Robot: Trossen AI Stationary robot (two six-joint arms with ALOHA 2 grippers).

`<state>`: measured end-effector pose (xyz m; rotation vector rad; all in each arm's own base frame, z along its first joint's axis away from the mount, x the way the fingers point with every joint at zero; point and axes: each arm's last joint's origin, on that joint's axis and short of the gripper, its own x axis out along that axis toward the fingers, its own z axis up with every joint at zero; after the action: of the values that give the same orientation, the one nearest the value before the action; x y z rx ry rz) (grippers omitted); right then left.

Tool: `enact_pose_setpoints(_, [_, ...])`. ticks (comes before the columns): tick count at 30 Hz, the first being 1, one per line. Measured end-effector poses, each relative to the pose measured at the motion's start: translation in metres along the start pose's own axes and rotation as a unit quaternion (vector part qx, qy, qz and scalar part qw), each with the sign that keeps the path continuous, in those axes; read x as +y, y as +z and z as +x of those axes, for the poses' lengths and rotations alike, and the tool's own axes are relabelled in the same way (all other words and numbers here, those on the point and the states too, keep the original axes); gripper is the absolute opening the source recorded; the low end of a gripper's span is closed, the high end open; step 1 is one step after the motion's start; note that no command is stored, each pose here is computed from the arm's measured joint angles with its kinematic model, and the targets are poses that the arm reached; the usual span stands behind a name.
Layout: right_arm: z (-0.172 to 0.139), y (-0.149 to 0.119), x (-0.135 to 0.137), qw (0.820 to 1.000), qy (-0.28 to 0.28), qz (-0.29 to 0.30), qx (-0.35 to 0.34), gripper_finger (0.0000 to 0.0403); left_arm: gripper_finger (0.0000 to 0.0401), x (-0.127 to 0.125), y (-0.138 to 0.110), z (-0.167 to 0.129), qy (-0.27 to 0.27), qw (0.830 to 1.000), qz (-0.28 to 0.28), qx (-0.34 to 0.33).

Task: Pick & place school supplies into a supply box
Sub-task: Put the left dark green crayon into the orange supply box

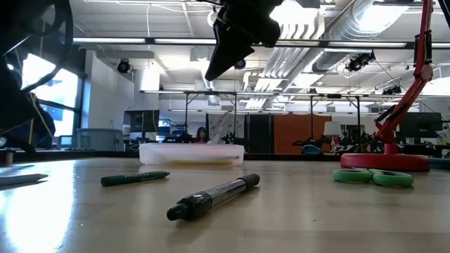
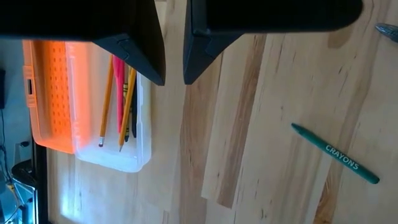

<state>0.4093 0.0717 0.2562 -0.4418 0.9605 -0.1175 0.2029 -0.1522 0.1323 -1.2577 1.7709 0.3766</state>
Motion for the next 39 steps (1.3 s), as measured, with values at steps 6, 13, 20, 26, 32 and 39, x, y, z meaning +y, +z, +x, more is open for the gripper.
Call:
enact_pose_setpoints(6, [0.000,0.000,0.000,1.000,0.000,0.000,0.000,0.0035,0.0099,0.004,0.000,0.000,0.019,1.000,-0.012,-0.001])
enact_pose_setpoints(13, [0.001,0.000,-0.002,1.000,-0.001,-0.002,0.001,0.0033,0.0099,0.003,0.000,0.000,0.012,1.000,-0.016,0.000])
enact_pose_setpoints(20, [0.003,-0.001,-0.007,1.000,-0.004,0.005,0.004,0.0032,0.0099,0.002,0.000,0.000,0.011,1.000,-0.016,0.004])
enact_pose_setpoints(26, [0.003,-0.001,-0.007,1.000,-0.004,0.006,0.004,0.0032,0.0099,0.003,0.002,0.004,0.020,0.999,-0.023,0.011])
enact_pose_setpoints(32, [0.003,-0.001,-0.007,1.000,-0.004,0.006,0.004,0.0032,0.0099,-0.001,0.008,0.017,0.023,0.999,-0.011,0.037])
enact_pose_setpoints(39, [0.003,-0.002,-0.007,1.000,-0.004,0.005,0.005,0.0032,0.0099,-0.002,0.011,0.022,0.022,0.998,0.003,0.057])
